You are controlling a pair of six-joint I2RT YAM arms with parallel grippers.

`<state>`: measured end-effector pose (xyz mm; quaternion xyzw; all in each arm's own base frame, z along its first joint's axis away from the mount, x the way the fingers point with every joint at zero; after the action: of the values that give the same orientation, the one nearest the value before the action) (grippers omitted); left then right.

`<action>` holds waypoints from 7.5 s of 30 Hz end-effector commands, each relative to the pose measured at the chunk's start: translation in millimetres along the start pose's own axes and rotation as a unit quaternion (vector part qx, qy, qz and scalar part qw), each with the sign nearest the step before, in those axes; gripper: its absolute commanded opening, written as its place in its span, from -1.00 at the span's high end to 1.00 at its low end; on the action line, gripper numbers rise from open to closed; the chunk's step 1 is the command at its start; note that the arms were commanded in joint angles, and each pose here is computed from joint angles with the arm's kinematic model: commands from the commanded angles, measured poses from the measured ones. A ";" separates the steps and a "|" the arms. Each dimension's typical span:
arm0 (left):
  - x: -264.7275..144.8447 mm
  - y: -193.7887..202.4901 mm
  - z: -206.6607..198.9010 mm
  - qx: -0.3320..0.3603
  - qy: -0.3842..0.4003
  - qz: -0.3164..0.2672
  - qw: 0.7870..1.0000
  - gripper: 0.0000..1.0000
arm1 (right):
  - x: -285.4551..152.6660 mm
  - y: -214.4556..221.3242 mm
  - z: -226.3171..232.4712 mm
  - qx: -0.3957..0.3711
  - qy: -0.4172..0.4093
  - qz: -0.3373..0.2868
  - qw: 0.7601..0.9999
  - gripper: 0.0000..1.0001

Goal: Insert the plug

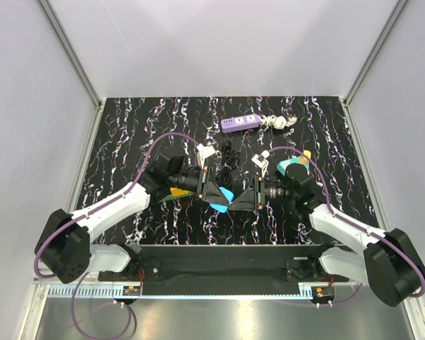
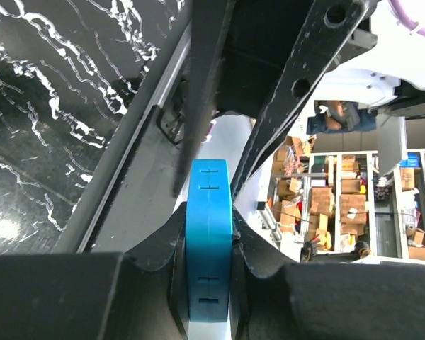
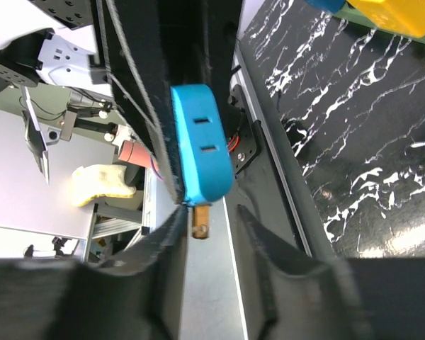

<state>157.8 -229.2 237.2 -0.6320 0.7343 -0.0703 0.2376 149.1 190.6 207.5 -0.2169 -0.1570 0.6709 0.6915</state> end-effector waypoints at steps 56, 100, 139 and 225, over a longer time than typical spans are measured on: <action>0.6 -5.0 -15.4 0.035 0.055 -0.001 0.998 1.00 | -1.3 -4.1 16.0 -0.024 -0.030 -0.001 0.999 0.58; -104.4 -14.8 36.5 0.097 -0.337 -0.143 0.925 1.00 | -13.8 -272.5 -239.0 0.226 0.515 -0.447 0.696 -0.49; -106.9 -18.6 44.6 0.087 -0.356 -0.144 0.919 1.00 | -27.8 -284.7 -262.7 0.076 0.413 -0.330 0.846 1.00; -101.3 -18.0 -19.7 0.102 -0.345 -0.128 0.924 1.00 | -11.6 9.2 -122.9 0.206 0.314 -0.397 0.838 1.00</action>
<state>165.8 -132.3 267.2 -0.6638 0.5238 0.0921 0.5258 185.5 161.0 82.6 -0.2294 0.1755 0.2968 0.9102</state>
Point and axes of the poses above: each gripper's point midway between its finger pads, its own x axis out along the fingers, its own z axis along the line the jaws close on, y = z × x, the point moved 9 cm from there along -x, back along the fingers, and after that the axes turned 3 degrees about x, right-handed, at the moved point
